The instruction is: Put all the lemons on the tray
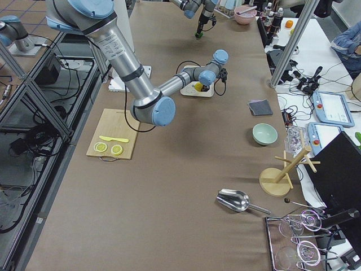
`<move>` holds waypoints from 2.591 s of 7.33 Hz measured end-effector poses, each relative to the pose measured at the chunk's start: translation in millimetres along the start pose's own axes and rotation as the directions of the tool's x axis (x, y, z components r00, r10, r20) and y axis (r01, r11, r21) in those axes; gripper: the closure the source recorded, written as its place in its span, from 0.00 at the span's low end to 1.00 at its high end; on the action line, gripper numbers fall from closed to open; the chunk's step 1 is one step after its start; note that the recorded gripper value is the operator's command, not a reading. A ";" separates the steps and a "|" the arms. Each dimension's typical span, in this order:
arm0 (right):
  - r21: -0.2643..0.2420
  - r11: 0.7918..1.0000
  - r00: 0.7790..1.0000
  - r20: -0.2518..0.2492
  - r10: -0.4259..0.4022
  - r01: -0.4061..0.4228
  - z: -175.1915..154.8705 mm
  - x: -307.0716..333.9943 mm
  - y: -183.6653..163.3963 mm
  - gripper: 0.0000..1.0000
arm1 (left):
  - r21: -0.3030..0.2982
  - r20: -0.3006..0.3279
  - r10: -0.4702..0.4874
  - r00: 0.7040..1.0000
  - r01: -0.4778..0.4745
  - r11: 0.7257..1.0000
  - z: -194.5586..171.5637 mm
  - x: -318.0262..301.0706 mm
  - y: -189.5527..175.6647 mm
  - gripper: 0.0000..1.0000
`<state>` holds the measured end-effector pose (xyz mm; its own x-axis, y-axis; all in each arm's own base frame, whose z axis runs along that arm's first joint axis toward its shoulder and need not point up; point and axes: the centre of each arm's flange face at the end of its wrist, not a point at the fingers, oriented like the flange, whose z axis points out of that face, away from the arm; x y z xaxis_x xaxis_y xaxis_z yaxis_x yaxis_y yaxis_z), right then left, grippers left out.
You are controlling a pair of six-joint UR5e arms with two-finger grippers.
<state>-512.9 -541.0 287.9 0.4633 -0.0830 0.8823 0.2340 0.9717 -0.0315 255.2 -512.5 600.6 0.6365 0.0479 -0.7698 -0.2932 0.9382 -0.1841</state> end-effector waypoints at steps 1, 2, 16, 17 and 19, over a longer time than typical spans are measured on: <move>0.001 1.000 1.000 -0.001 0.000 0.000 1.6 0.5 -0.1 0.01 | -0.001 -0.016 0.002 1.000 -0.002 1.000 -4.1 0.9 8.7 1.00; 0.002 1.000 1.000 -0.001 0.000 0.000 1.3 0.7 -0.5 0.01 | -0.003 -0.024 -0.005 1.000 0.005 1.000 -13.9 6.6 15.5 1.00; 0.237 0.970 0.993 -0.100 0.070 -0.045 -198.0 347.3 74.1 0.01 | 0.057 -0.216 0.213 0.953 -0.206 0.977 4.9 450.2 -17.0 1.00; 0.243 0.967 0.986 -0.126 0.105 -0.072 -222.4 373.6 78.2 0.01 | 0.055 -0.213 0.214 0.953 -0.206 0.977 8.3 453.5 -15.6 0.53; 0.242 0.957 0.967 -0.156 0.203 -0.162 -260.8 424.7 92.8 0.01 | 0.053 -0.210 0.205 0.956 -0.198 0.979 8.5 453.2 -16.2 0.02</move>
<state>-71.6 -543.8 537.2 0.6284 0.0825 0.7735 -0.0582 0.9966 -0.0591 554.5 -503.1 259.9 0.3988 0.1663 -0.9018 -0.3753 0.9269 0.0049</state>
